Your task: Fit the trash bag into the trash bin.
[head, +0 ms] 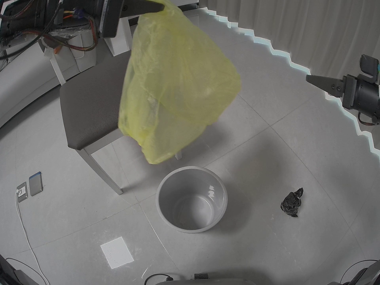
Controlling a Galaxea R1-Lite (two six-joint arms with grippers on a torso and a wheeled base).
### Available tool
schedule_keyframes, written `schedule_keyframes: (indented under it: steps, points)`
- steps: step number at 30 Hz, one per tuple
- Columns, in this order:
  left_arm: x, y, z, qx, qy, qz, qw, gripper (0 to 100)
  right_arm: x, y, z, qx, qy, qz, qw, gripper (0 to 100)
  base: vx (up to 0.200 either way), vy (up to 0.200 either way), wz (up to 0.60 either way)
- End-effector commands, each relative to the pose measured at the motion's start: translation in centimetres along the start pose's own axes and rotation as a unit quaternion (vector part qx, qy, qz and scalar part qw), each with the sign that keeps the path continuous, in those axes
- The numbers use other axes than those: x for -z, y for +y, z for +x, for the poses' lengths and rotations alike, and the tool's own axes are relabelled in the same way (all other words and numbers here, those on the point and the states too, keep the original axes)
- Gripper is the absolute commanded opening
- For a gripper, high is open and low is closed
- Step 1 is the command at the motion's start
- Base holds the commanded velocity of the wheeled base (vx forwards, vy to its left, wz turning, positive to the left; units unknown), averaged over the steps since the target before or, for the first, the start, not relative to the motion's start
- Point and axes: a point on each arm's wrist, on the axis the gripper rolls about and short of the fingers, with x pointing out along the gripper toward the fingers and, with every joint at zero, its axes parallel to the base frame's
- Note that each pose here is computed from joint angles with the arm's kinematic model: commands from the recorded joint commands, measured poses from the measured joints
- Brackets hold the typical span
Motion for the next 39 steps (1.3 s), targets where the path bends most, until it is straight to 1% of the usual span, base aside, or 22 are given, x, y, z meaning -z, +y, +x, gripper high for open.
schedule_keyframes:
  steps: [1, 5, 11, 14, 15, 16, 23, 27, 33, 39]
  points:
    - [-0.4, -1.5, 0.9, 0.043, -0.008, 0.001, 0.999, 0, 0.5, -1.8, 5.0, 0.017, 0.037, 0.015, 0.9991, 100, 0.0, 0.0, 0.0]
    - [-0.7, -2.5, 1.3, 0.062, -0.014, 0.003, 0.998, 0, 1.2, -2.9, 7.7, 0.027, 0.064, 0.025, 0.9973, 100, 0.0, 0.0, 0.0]
    - [-1.3, -3.7, 1.6, 0.082, -0.025, 0.005, 0.9963, 0, 1.6, -3.8, 9.6, 0.023, 0.076, 0.051, 0.9955, 100, 0.0, 0.0, 0.0]
    - [-1.5, -4.1, 1.9, 0.088, -0.028, 0.004, 0.9957, 0, 2.2, -3.8, 9.4, 0.023, 0.096, 0.059, 0.9934, 100, 0.0, 0.0, 0.0]
    - [-1.5, -4.1, 1.9, 0.088, -0.028, 0.004, 0.9957, 0, 2.2, -3.8, 9.4, 0.023, 0.096, 0.059, 0.9934, 100, 0.0, 0.0, 0.0]
    - [-1.3, -4.2, 2.3, 0.09, -0.025, 0.003, 0.9956, 0, 2.6, -3.8, 8.9, 0.026, 0.114, 0.063, 0.9912, 100, 0.0, 0.0, 0.0]
    - [-1.0, -4.2, 2.9, 0.092, -0.02, 0.002, 0.9956, 0, 2.3, -4.2, 6.9, 0.042, 0.13, 0.069, 0.9883, 100, 0.0, 0.0, 0.0]
    - [-1.0, -4.1, 3.2, 0.089, -0.024, 0.003, 0.9957, 0, 2.9, -4.3, 6.7, 0.045, 0.146, 0.073, 0.9855, 100, 0.0, 0.0, 0.0]
    - [-0.9, -3.7, 3.3, 0.08, -0.024, 0.002, 0.9965, 0, 3.6, -4.3, 6.4, 0.046, 0.154, 0.075, 0.9841, 100, 0.0, 0.0, 0.0]
    - [-0.5, -3.0, 3.1, 0.068, -0.019, 0.001, 0.9975, 0, 3.8, -3.8, 4.6, 0.043, 0.156, 0.059, 0.9851, 100, 0.0, 0.0, 0.0]
